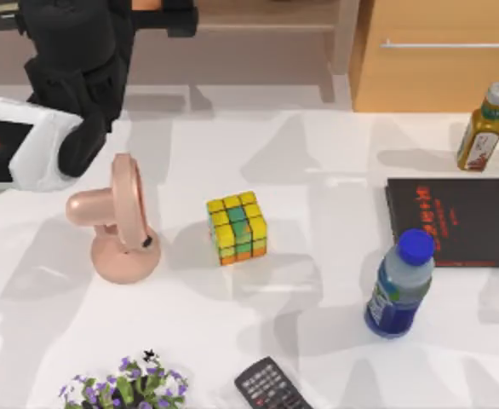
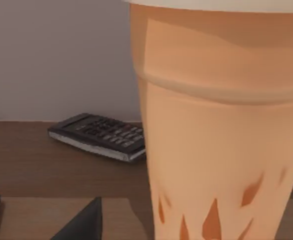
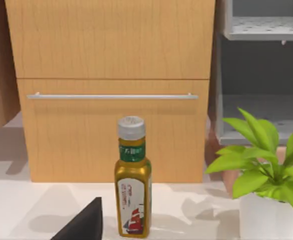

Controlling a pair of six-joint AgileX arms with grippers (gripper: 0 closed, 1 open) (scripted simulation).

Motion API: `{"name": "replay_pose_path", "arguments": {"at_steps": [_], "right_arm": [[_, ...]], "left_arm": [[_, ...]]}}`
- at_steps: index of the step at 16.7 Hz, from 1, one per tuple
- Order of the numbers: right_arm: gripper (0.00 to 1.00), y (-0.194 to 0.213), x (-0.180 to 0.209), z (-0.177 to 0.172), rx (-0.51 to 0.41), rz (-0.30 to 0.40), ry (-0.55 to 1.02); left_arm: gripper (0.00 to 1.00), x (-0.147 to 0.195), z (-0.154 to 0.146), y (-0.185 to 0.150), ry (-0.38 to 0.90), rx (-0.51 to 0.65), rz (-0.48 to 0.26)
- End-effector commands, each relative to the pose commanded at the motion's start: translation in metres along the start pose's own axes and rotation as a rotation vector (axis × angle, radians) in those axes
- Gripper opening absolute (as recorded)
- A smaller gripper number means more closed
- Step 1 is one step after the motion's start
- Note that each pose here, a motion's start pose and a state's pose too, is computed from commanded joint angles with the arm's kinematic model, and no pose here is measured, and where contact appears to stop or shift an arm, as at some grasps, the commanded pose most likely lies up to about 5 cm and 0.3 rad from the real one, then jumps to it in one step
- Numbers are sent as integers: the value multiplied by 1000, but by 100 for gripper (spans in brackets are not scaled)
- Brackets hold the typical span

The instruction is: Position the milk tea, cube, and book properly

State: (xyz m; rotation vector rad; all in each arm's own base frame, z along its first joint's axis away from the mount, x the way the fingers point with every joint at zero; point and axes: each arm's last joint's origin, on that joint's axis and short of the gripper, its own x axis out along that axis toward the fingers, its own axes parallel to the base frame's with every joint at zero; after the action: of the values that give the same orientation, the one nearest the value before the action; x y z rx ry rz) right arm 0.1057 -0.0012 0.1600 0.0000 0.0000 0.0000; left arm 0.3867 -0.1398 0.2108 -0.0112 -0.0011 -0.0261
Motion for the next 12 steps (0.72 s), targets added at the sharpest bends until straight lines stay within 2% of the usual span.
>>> {"name": "replay_pose_path", "arguments": {"at_steps": [5, 12], "right_arm": [[100, 0, 0, 0, 0, 0, 0], [100, 0, 0, 0, 0, 0, 0]], "left_arm": [[100, 9, 0, 1, 3, 0, 1], [100, 68, 1, -1, -2, -1, 0]]}}
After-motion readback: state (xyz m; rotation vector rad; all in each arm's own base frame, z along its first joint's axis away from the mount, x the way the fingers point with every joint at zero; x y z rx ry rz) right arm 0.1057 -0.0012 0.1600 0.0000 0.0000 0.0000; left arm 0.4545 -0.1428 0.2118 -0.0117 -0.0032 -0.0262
